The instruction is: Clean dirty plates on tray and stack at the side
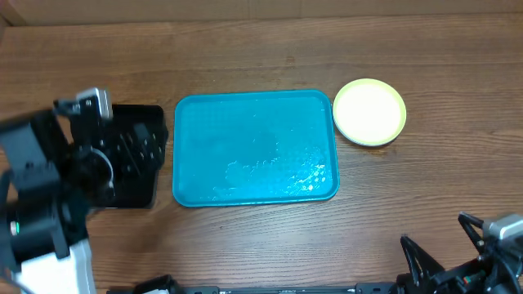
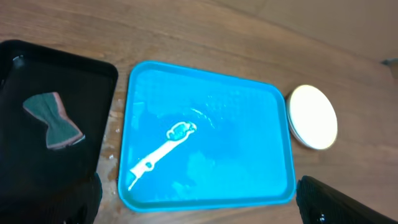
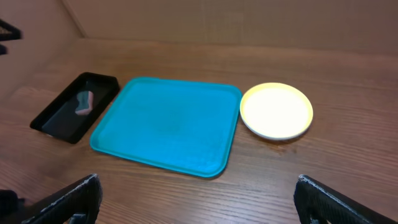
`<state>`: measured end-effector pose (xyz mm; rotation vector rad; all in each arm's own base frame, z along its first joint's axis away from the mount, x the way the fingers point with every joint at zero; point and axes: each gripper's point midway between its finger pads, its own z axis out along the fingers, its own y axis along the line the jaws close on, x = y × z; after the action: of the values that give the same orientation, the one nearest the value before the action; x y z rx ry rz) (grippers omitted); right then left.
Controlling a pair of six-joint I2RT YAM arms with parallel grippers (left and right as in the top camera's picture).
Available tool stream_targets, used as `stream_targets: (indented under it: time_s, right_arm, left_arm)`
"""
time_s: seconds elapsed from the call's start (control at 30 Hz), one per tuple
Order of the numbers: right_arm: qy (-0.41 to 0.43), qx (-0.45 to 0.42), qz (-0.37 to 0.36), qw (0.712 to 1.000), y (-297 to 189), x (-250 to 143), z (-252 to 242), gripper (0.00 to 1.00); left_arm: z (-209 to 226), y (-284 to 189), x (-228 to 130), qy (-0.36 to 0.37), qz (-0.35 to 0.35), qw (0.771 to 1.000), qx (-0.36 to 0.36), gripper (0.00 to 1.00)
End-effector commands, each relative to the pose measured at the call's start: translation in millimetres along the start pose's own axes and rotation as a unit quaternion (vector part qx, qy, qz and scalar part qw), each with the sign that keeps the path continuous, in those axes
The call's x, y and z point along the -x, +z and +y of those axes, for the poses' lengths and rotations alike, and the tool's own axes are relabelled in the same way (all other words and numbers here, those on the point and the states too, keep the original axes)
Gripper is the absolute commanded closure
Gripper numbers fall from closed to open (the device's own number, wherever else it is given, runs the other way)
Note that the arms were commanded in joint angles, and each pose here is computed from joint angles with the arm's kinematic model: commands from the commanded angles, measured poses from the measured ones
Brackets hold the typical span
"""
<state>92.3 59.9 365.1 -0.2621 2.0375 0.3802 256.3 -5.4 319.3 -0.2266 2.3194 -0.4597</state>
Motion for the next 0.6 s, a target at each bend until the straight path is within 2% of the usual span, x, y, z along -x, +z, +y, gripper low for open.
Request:
stream_targets:
  time_s: [0.0, 0.3, 0.57]
  right_arm:
    - [0.000, -0.007, 0.006, 1.000, 5, -2, -4, 0.00]
    - [0.001, -0.007, 0.010, 1.000, 5, -4, -4, 0.00]
    - [0.001, -0.007, 0.010, 1.000, 5, -4, -4, 0.00]
  left_arm:
    - [-19, -28, -16, 0.043, -0.040, 0.998, -0.022, 0.00]
    - [-32, -78, -67, 0.081, -0.147, 0.986, -0.012, 0.00]
    - [-36, -86, -73, 0.089, -0.162, 0.983, -0.016, 0.00]
